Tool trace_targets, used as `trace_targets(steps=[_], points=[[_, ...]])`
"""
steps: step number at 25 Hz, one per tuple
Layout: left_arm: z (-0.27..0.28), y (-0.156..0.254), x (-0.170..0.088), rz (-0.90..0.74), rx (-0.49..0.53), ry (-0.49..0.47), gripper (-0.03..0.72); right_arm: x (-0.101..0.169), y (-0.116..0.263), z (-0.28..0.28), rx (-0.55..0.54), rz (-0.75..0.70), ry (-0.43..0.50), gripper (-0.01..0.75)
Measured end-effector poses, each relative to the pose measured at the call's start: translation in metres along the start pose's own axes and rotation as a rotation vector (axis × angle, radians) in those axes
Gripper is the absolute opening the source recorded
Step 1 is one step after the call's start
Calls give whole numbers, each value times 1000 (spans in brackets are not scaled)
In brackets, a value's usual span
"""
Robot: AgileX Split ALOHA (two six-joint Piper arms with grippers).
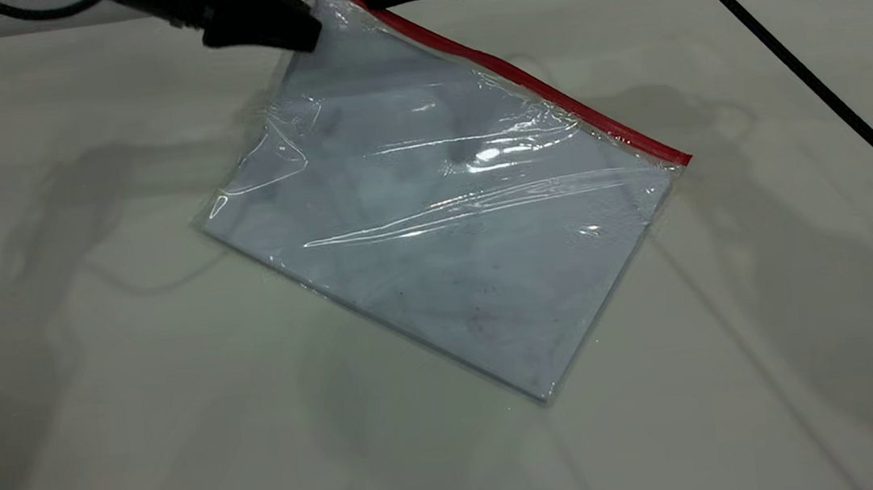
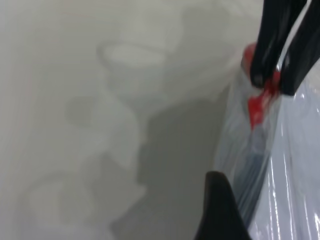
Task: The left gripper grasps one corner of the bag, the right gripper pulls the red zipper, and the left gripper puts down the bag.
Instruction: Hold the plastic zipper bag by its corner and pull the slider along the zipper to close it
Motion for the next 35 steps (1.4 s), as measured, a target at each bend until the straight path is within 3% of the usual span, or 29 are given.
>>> trace_targets(steps=[4,7,13,15,35], points=[[-20,6,-2,-27,23,-2,530,3,-6,0,-8,17,-13,60],[-27,5,-2,-101,35,-16,456,4,-6,1,1,28,-16,60],[-22,3,2,-195,37,-33,129,4,-1,1,27,47,-20,60],[-19,0,2,-210,41,-36,56,4,-3,1,25,49,-19,60],[-2,-29,12,-339,-17,-114,50,-1,-10,6,1,44,-6,64]])
Point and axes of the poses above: a point on each arm's last joint axis where the gripper is mounted, z pointing back along that axis away from the gripper, x along the wrist's bending axis when the last joint is at zero, y = z × x, the point moved 9 cm from there along -z, pointing out along that axis toward the gripper, and after that the axes turned 7 degrees about -z, right-handed, at the moved point
